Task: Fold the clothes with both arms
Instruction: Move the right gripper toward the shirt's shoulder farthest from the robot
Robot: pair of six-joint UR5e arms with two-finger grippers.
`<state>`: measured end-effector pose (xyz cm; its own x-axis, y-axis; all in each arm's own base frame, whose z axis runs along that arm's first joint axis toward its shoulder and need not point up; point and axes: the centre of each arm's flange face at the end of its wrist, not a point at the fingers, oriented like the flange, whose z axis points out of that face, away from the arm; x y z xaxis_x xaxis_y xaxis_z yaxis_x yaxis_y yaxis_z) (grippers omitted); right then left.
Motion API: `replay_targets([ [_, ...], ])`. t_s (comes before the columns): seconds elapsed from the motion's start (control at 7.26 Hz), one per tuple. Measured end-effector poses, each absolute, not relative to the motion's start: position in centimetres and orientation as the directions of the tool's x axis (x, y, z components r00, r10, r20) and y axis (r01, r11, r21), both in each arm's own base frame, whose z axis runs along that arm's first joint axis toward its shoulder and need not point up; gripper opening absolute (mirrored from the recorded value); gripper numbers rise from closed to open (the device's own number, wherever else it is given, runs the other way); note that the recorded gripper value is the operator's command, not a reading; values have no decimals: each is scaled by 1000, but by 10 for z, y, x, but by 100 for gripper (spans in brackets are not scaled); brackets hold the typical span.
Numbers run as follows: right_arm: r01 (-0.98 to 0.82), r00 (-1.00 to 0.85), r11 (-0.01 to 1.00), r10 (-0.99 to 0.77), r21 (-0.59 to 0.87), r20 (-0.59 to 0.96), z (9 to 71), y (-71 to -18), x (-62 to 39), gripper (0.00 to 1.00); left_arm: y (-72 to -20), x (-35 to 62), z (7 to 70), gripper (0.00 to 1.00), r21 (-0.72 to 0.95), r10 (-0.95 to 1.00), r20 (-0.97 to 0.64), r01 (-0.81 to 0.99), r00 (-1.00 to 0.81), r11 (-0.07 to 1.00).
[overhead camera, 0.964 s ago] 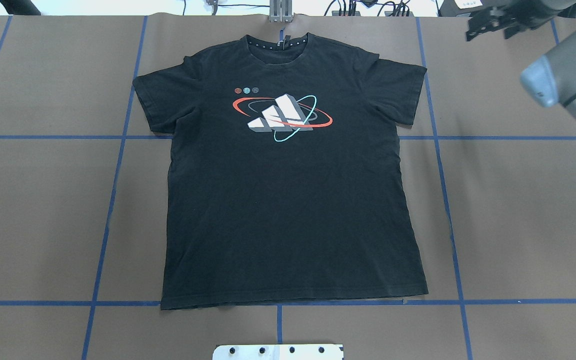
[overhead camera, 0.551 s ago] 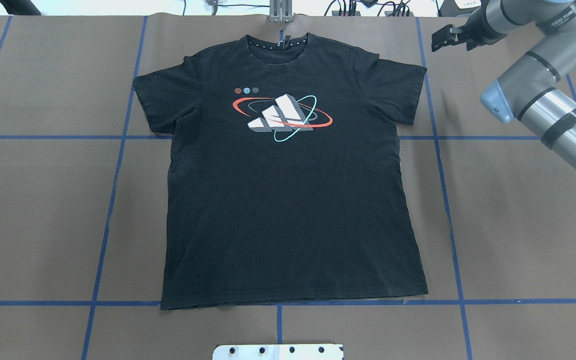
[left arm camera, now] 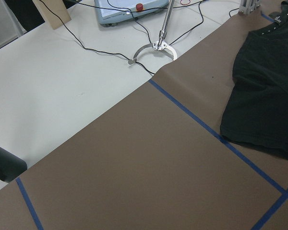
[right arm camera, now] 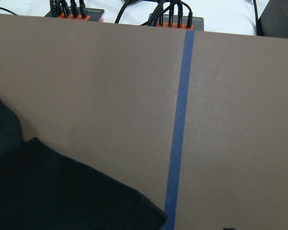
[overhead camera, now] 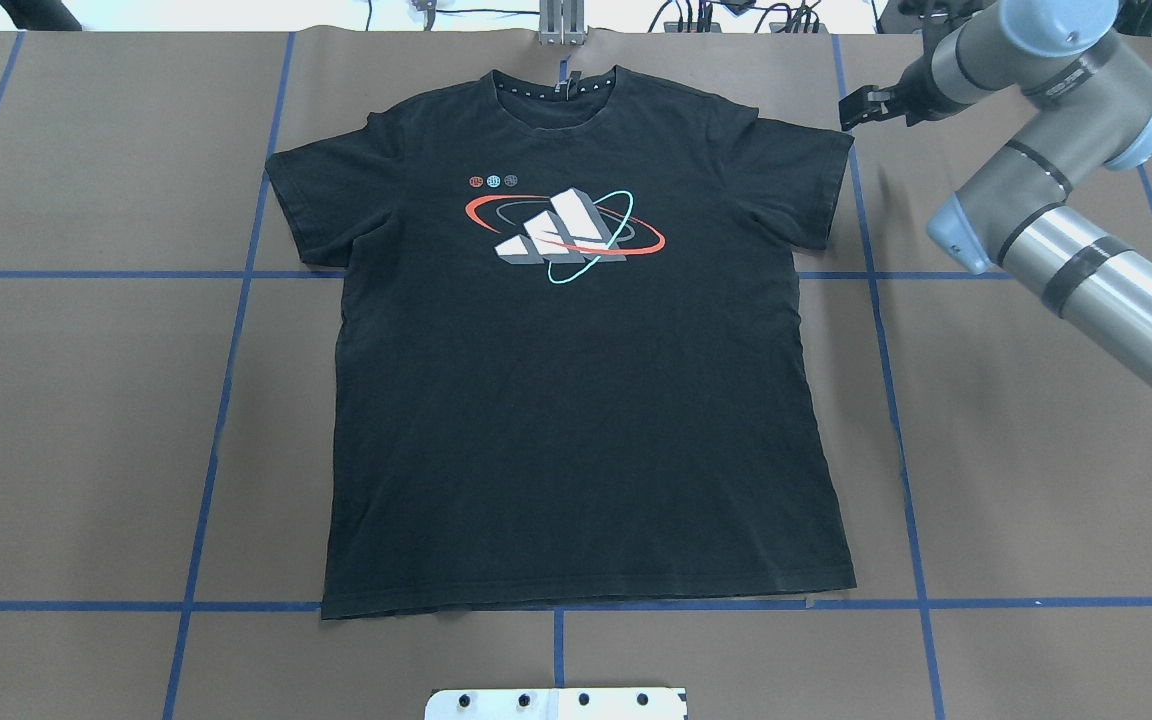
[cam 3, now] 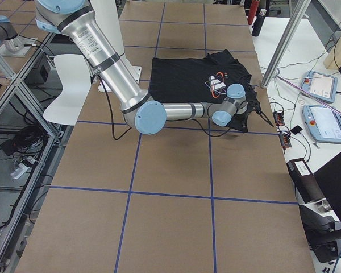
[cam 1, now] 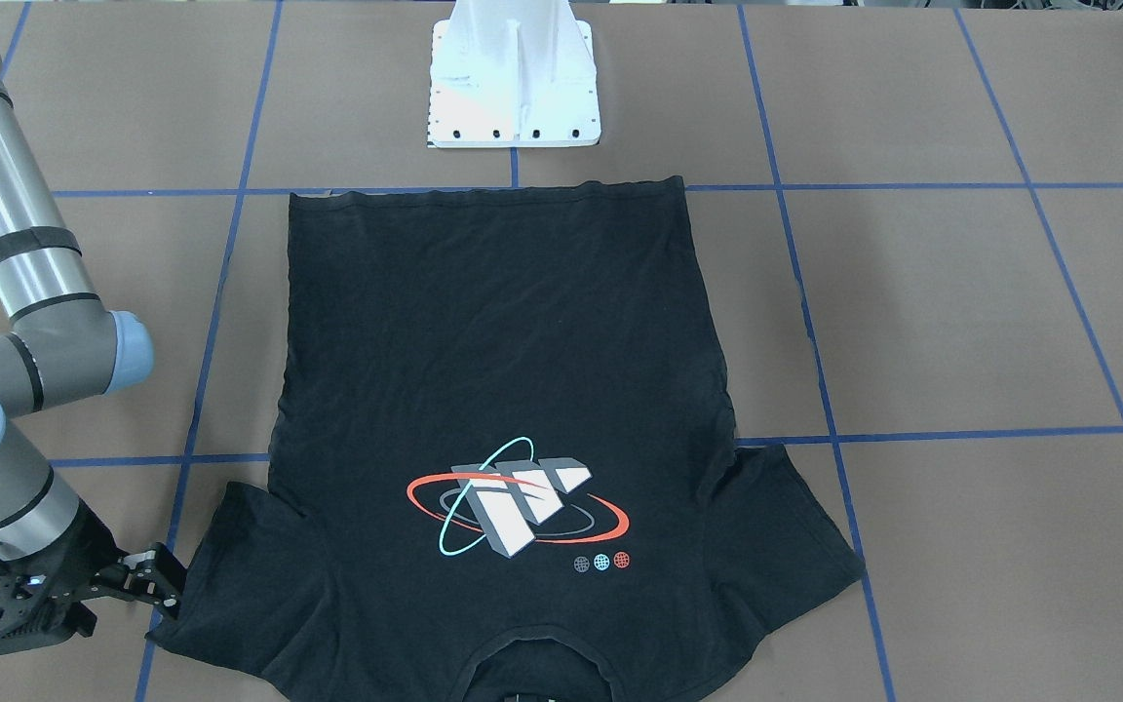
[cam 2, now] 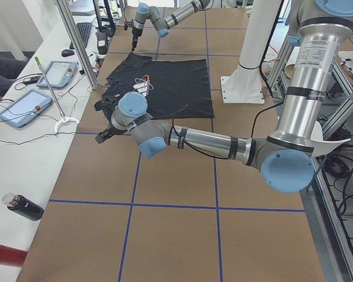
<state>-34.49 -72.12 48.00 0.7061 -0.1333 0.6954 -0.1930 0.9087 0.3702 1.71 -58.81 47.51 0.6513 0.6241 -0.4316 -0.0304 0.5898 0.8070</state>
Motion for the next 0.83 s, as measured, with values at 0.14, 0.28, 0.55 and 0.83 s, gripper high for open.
replay_targets([
  [0.14,-186,717,907,-138,379,683,485,-722,-352,68,-587,17,476,100,808,625,-431,-30,651,589],
  [0.28,-170,728,904,-152,392,669,488,-724,-356,65,-586,17,478,100,811,627,-428,-30,651,584],
  [0.55,-147,742,899,-176,414,646,489,-729,-360,53,-585,17,480,100,813,629,-426,-29,651,581],
  [0.83,-144,744,896,-182,420,642,485,-732,-362,51,-584,17,480,100,814,629,-426,-29,651,581],
])
